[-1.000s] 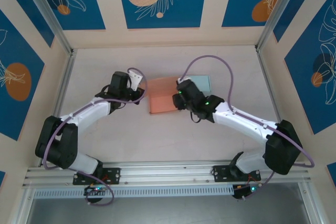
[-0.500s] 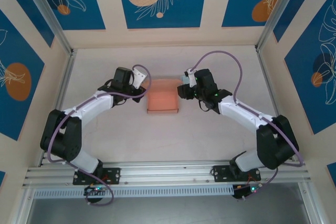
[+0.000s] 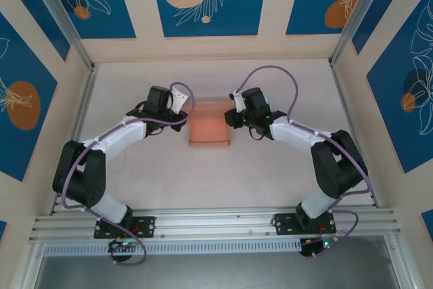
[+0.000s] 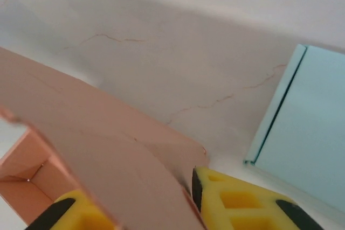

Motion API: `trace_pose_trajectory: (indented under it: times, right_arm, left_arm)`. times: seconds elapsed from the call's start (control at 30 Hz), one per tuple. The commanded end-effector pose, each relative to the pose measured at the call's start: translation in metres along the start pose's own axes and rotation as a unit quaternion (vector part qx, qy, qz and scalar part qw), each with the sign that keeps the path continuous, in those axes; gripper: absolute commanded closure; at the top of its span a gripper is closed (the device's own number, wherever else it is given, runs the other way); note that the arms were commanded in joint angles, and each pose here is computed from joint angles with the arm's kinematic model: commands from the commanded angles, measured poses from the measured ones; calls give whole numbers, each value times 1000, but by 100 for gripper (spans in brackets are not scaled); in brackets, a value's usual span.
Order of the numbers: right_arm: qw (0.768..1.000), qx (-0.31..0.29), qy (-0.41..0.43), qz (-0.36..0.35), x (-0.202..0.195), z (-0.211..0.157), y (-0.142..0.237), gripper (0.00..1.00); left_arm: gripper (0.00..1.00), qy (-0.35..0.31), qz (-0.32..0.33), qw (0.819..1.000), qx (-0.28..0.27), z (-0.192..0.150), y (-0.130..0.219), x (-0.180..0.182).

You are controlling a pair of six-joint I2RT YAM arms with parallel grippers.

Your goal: Fold the paper box

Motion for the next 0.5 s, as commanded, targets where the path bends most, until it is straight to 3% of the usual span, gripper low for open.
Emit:
trace_pose_trajectory:
  times: [0.0,0.27,0.47]
  right_arm:
    - [1000,-22,-5,13,16,17,-3,81]
    - [999,-20,-23,-41,44,7,-15,91]
    - [998,-28,-22,-54,63,2,-26,95]
  left_arm:
    - [94,68,-28,997,-7,1,-8,-8]
    - [100,169,-22,984,-59,-2,-16,-22]
    - [100,166,-20,984,-70,-9,-21,-37]
Point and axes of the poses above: each hand's point on the last joint's axis, 136 mm out from that joint toward the fingers, its own y axis back along the fingers, its own x axis along the line the jaws close on, z = x × y, the point moved 6 cm from there along y, back along the fingers, and after that the axes turned 4 degrees about y, right-handed, at the moved point
